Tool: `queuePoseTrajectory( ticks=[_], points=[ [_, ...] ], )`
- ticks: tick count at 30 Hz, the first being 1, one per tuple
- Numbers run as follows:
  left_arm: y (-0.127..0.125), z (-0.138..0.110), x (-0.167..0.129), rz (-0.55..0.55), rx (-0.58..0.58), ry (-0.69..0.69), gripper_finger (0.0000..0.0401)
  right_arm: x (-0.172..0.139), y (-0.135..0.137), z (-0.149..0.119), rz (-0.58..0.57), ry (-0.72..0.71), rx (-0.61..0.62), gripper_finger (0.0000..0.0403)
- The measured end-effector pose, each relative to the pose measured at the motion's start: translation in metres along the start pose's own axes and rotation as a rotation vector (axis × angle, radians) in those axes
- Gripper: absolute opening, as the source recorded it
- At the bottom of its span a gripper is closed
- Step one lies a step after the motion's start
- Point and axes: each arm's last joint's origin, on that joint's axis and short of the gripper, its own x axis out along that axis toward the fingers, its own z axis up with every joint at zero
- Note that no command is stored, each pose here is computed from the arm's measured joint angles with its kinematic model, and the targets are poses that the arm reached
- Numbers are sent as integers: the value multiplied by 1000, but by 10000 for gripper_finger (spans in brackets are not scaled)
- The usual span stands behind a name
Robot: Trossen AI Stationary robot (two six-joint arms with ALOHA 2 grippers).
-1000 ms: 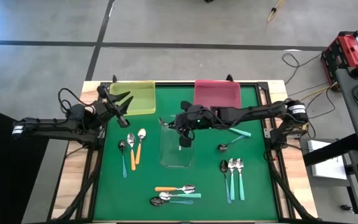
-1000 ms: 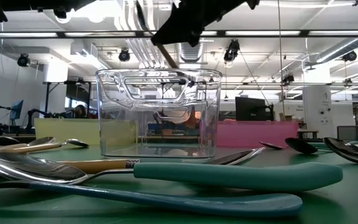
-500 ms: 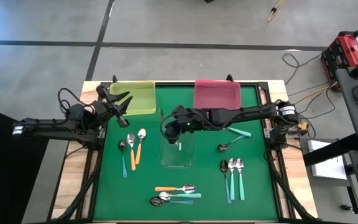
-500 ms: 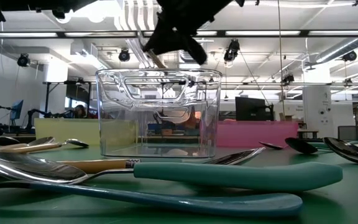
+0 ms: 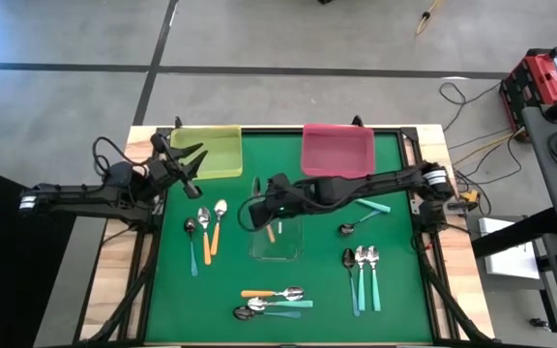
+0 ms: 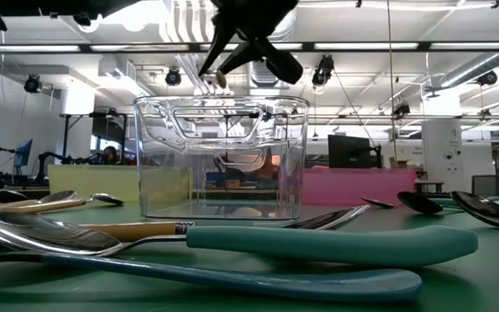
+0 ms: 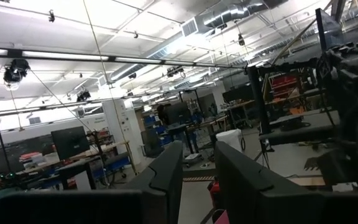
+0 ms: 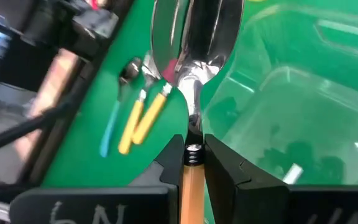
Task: Sort silverware by color (type)
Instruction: Put the top right yellow spoon into the transparent bin
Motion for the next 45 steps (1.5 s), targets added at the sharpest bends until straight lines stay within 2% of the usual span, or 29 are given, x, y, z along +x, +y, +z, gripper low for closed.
queuePoseTrajectory(
  ticks=[7,11,18,22,34,45],
  points=[
    [0,-1,0,-7,-4,14,77,6,13,5,-229,78,-47,31],
    [-1,-2,0,-9,-28,19,77,1,17,8,-309,87,24,31],
    [-4,-8,0,-32,-5,77,77,11,23,8,-315,111,84,31],
    [-3,-12,-1,14,14,136,77,20,21,4,-339,146,104,31],
    [0,-10,-6,28,12,141,77,35,5,10,-424,176,149,31],
    [1,-9,-7,26,61,139,77,53,1,1,-447,240,189,31]
  ],
)
